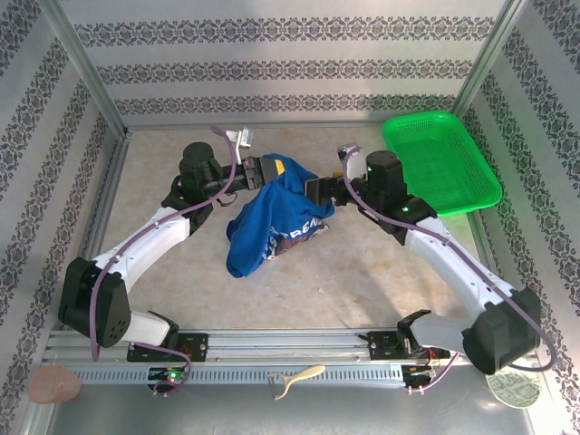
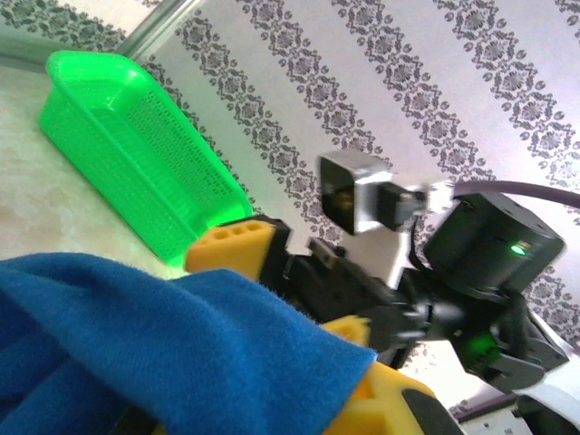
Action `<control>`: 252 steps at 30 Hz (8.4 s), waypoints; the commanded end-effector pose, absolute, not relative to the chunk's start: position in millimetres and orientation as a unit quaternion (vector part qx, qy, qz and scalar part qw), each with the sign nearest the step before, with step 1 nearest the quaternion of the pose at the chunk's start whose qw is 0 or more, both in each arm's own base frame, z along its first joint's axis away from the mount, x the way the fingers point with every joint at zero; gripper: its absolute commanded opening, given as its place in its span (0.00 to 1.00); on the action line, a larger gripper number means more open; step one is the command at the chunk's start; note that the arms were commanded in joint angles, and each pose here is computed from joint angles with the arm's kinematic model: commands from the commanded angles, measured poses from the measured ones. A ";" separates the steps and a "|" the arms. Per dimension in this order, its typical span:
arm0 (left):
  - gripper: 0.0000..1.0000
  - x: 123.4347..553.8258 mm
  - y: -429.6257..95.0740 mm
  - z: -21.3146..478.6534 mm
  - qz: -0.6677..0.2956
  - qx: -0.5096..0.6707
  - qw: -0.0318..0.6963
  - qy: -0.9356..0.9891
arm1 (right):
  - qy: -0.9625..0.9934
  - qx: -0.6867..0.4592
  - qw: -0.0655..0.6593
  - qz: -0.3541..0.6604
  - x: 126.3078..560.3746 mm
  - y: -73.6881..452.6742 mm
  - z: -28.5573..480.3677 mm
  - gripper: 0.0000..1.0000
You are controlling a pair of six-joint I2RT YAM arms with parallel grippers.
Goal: Fold the inside-out t-shirt
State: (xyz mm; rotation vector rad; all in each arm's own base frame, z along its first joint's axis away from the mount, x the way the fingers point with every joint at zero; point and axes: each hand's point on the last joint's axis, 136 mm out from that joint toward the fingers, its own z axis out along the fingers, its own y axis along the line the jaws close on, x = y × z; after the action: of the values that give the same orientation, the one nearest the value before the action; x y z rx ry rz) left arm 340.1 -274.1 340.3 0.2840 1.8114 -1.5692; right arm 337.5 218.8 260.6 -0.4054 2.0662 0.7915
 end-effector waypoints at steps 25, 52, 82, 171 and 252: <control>0.00 427.4 -155.3 248.5 -0.446 -0.059 0.411 0.793 | 0.675 -0.237 0.348 0.606 318.1 275.5 350.6 0.00; 0.86 383.8 -216.7 282.5 -0.409 -0.030 0.346 0.844 | 0.637 -0.219 0.341 0.656 337.5 255.2 356.1 0.00; 0.75 391.4 -311.7 261.6 -0.483 0.346 0.267 0.758 | 0.639 -0.255 0.324 0.649 340.0 256.5 381.8 0.00; 0.00 463.3 -159.6 188.4 -0.315 -0.064 0.383 0.866 | 0.683 -0.169 0.353 0.617 344.4 260.0 312.8 0.00; 0.00 379.0 -274.7 440.4 -0.581 0.069 0.419 0.695 | 0.853 0.027 0.409 0.322 422.3 224.4 160.6 0.00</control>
State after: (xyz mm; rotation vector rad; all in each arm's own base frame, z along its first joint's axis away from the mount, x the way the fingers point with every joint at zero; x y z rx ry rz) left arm 401.4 -275.6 386.2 0.1535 1.8575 -1.3815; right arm 400.7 247.3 161.5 -0.0190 2.1373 0.9142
